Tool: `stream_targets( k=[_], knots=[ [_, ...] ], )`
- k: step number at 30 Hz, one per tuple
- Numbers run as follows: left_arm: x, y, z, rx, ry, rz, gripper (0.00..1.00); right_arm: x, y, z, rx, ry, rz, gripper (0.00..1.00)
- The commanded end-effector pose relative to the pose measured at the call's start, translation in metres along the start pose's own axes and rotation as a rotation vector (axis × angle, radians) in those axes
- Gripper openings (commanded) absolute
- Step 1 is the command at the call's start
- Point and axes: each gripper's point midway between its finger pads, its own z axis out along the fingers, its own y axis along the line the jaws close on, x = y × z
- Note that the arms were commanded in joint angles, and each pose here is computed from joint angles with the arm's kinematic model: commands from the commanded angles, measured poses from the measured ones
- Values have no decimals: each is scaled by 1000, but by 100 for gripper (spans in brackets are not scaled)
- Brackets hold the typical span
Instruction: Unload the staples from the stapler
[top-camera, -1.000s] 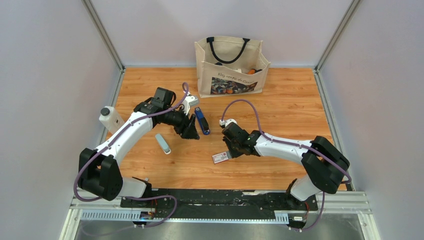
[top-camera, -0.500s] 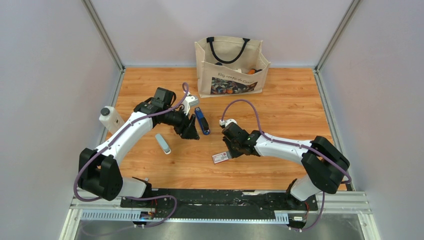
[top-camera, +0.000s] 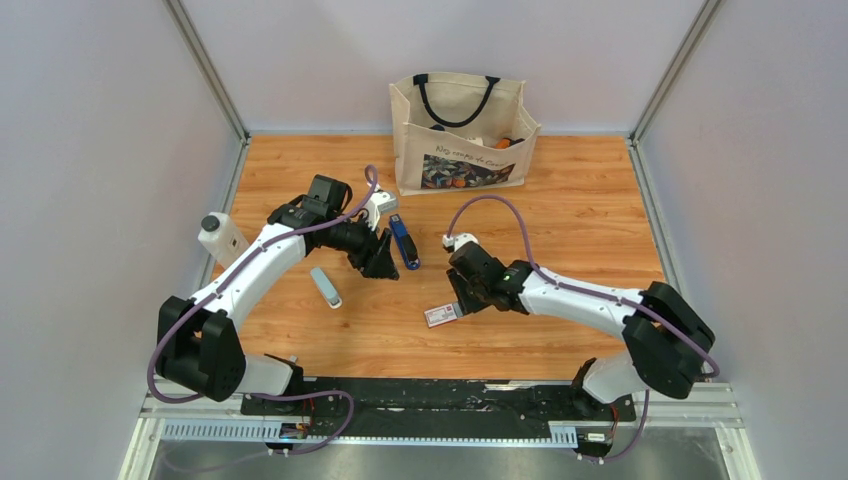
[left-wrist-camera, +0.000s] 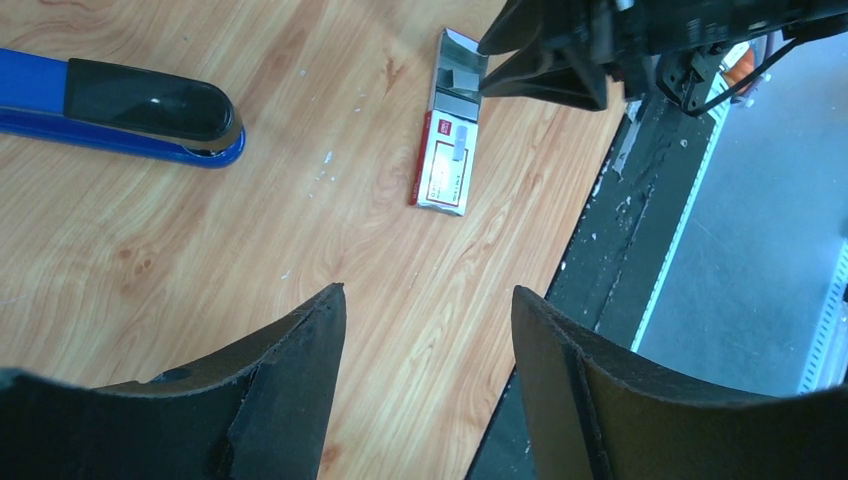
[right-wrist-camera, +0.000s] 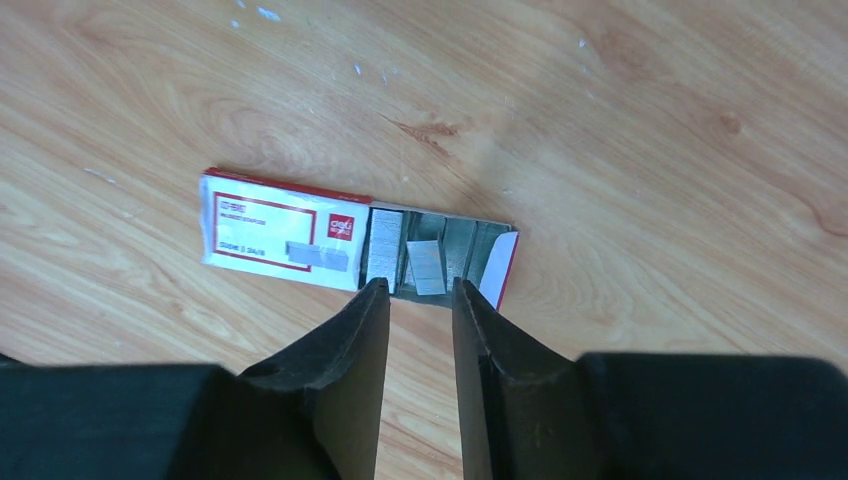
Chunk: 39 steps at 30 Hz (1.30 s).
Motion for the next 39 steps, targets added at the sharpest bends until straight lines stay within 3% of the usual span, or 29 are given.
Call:
stream_targets(
  k=[1,12,39],
  knots=[
    [-9,-2,-6,-16,-20,82,70,-48,1,-34,-35,-156,37,33],
    [19,3,32,-37,127,181,69,-31,-19,-11,-65,-96,154,31],
    [26,-2,35,-13,131,180,69,-41,-15,28,4,-49,50,29]
  ],
)
